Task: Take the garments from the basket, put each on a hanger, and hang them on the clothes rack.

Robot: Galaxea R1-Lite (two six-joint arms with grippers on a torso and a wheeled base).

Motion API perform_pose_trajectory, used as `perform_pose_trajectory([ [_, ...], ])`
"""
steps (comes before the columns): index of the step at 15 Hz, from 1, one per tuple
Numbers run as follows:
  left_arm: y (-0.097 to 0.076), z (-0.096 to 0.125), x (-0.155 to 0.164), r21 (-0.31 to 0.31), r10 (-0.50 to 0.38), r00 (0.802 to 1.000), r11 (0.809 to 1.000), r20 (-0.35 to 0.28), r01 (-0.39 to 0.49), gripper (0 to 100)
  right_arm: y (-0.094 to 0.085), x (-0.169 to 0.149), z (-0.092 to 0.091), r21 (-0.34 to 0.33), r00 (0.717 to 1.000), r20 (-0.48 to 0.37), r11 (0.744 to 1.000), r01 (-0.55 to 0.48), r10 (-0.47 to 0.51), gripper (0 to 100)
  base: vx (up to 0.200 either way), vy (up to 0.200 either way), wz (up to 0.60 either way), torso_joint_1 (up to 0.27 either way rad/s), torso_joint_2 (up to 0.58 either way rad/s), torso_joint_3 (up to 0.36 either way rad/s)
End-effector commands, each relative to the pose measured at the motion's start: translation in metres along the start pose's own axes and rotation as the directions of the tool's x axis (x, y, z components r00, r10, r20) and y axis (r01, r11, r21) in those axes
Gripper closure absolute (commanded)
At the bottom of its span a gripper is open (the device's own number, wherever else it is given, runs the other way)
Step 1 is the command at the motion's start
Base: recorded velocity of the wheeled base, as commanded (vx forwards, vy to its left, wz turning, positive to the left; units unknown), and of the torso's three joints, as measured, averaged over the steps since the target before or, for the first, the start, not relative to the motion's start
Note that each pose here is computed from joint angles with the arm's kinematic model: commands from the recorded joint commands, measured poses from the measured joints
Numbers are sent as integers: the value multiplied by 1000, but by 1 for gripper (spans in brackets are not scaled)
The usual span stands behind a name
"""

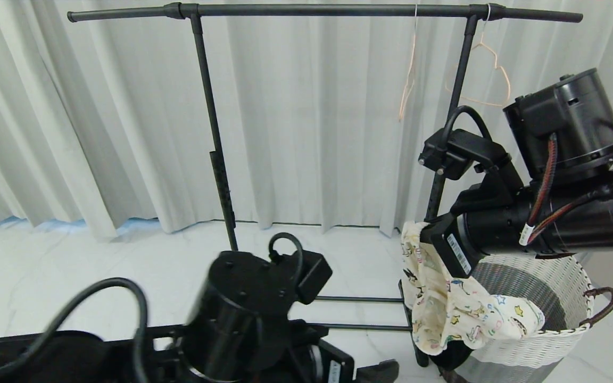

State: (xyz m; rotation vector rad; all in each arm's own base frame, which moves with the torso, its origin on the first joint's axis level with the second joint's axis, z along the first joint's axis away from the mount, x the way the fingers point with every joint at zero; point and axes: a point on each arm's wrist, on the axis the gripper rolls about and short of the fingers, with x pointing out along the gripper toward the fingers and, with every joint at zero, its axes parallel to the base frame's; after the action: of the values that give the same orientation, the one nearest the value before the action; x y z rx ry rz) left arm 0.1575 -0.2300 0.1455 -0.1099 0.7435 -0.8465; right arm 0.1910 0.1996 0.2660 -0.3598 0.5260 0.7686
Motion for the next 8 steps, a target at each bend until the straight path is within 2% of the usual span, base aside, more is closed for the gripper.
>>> perform_pose_trajectory([
  [1, 12, 0, 72, -71, 37, 999, 997, -39, -40, 0, -1, -7, 2, 2, 1000, 20, 1000, 2, -2, 100, 0, 0, 0, 0, 0, 0],
  [4, 25, 4, 122, -92, 68, 997, 993, -47, -72, 0, -1, -15, 3, 44, 999, 41, 999, 3, -5, 100, 0, 0, 0, 0, 0, 0],
  [6, 32, 11, 152, -100, 72, 997, 992, -29, -75, 0, -1, -20, 3, 51, 999, 47, 999, 3, -5, 100, 0, 0, 0, 0, 0, 0],
  [8, 37, 9, 176, -102, 80, 996, 991, -36, -83, 0, -2, -22, 3, 63, 999, 51, 998, 7, -10, 100, 0, 0, 0, 0, 0, 0],
])
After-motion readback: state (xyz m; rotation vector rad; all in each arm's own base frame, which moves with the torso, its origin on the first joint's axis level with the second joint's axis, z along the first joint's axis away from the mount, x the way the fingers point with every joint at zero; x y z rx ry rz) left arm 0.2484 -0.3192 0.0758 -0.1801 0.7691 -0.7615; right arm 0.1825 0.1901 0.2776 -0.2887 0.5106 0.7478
